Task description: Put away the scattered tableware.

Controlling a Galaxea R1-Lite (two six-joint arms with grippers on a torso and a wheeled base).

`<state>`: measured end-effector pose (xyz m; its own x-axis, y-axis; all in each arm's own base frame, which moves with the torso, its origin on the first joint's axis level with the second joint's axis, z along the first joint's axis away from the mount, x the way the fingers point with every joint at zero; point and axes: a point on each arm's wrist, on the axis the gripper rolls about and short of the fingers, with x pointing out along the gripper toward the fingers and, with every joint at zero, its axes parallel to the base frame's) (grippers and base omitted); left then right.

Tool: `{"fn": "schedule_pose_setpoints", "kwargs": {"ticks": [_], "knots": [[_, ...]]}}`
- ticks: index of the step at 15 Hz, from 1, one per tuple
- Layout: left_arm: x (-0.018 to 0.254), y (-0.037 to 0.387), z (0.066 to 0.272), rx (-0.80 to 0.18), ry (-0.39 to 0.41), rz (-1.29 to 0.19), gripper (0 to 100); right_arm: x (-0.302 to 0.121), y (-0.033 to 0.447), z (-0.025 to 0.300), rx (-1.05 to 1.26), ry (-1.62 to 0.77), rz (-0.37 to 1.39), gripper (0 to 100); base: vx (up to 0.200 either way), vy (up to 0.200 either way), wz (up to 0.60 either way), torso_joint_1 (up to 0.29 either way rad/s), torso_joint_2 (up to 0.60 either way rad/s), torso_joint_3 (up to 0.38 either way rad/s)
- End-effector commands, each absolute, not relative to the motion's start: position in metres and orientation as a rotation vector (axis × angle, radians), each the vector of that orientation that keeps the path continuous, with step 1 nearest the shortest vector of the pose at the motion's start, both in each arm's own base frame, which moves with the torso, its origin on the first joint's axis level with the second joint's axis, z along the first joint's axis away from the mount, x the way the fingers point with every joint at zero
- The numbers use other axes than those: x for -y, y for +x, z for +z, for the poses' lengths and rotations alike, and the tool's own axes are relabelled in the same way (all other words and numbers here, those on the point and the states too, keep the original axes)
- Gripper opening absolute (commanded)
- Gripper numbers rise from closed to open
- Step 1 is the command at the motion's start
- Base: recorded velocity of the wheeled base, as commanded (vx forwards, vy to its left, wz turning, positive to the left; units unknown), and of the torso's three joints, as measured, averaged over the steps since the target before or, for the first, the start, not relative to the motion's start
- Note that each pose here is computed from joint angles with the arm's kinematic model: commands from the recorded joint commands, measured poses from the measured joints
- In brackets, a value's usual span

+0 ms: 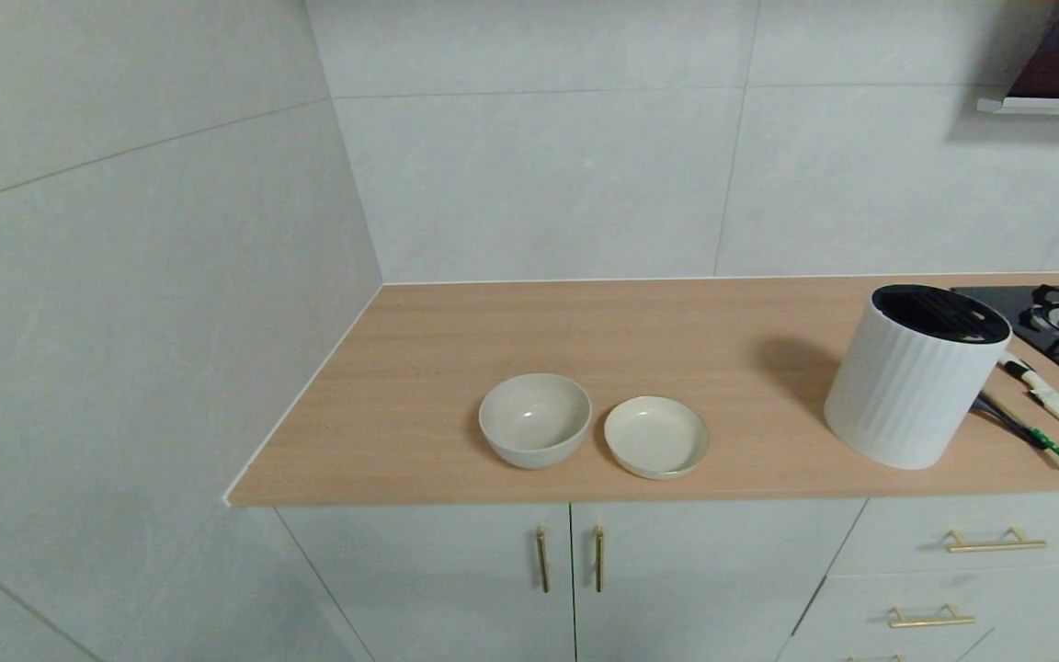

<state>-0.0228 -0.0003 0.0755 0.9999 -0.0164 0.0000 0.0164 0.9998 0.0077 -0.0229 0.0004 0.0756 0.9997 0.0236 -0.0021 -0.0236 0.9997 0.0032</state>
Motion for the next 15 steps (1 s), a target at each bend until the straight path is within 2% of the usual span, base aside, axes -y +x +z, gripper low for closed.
{"fn": "schedule_pose_setpoints", "kwargs": {"ticks": [1,4,15], "knots": [[0.0003,-0.0228,0.0755,0.000,0.008,-0.017,100,-0.0004,-0.0229,0.0754,-0.003,0.003,0.025,100,0.000,0.000,0.00,-0.056,0.09,0.066],[0.0003,-0.0228,0.0755,0.000,0.008,-0.015,100,-0.0004,-0.0229,0.0754,-0.003,0.003,0.025,100,0.000,0.000,0.00,-0.176,0.38,0.202],[0.0003,-0.0228,0.0755,0.000,0.008,-0.015,100,-0.0004,-0.0229,0.0756,-0.002,0.003,0.025,100,0.000,0.000,0.00,-0.242,0.54,0.290]]}}
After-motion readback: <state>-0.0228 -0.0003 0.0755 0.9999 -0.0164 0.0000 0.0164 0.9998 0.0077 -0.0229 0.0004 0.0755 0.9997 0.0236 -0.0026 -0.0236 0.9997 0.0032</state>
